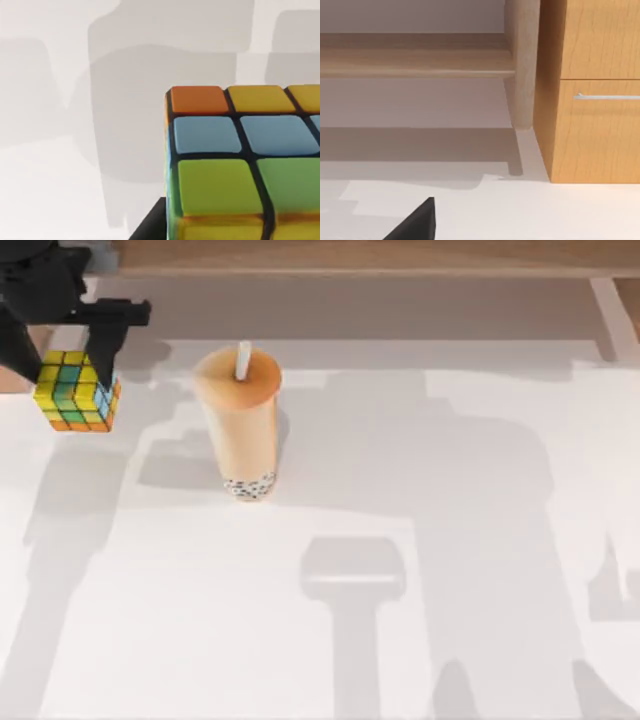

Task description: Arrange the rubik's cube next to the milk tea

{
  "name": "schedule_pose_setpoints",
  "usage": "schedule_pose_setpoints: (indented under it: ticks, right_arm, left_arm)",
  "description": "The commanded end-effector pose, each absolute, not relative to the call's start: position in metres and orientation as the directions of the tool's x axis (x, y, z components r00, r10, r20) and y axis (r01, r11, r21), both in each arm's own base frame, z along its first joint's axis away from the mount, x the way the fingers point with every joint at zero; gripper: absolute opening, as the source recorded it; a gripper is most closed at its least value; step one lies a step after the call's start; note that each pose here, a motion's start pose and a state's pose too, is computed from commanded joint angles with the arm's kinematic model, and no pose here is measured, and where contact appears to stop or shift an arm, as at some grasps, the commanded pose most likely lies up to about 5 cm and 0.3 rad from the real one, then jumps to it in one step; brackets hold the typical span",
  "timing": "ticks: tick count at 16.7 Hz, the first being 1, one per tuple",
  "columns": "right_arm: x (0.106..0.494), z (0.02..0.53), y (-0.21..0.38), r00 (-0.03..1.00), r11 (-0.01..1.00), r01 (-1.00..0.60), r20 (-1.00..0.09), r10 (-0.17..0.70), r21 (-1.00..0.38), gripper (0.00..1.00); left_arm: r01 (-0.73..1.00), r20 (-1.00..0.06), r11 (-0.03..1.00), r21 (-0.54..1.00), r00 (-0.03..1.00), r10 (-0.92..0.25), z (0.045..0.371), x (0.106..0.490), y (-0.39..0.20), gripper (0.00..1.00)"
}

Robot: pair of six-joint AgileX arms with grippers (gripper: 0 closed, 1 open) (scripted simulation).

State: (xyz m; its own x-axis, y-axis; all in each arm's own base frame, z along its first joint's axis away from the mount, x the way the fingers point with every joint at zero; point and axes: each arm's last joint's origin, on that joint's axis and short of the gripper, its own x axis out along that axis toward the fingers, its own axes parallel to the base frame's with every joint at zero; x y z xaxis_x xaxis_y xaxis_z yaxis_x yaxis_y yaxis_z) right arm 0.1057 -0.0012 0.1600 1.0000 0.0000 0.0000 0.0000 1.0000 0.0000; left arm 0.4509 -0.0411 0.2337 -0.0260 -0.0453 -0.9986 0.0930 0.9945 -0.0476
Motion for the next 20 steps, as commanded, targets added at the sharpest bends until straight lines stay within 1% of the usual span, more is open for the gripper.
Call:
schedule_pose_setpoints:
  ticks: [2,5,12,16,20]
  right_arm:
    - [0.106,0.160,-0.001,1.000,1.000,0.000,0.000,0.000,0.000,1.00]
    - [0.106,0.160,-0.001,1.000,1.000,0.000,0.000,0.000,0.000,1.00]
    - [0.106,0.160,-0.001,1.000,1.000,0.000,0.000,0.000,0.000,1.00]
    - [0.106,0.160,-0.001,1.000,1.000,0.000,0.000,0.000,0.000,1.00]
    - [0.106,0.160,-0.001,1.000,1.000,0.000,0.000,0.000,0.000,1.00]
  left_arm:
    - [0.098,-0.999,0.994,-0.048,-0.026,-0.045,0.228,0.452,-0.044,0.00]
    - [0.079,-0.998,0.996,-0.043,-0.048,-0.039,0.211,0.454,-0.046,0.00]
    - [0.021,-0.985,1.000,-0.018,-0.170,-0.014,0.162,0.452,-0.049,0.00]
    - [0.021,-0.985,1.000,-0.018,-0.170,-0.014,0.162,0.452,-0.049,0.00]
    - [0.021,-0.985,1.000,-0.018,-0.170,-0.014,0.162,0.452,-0.049,0.30]
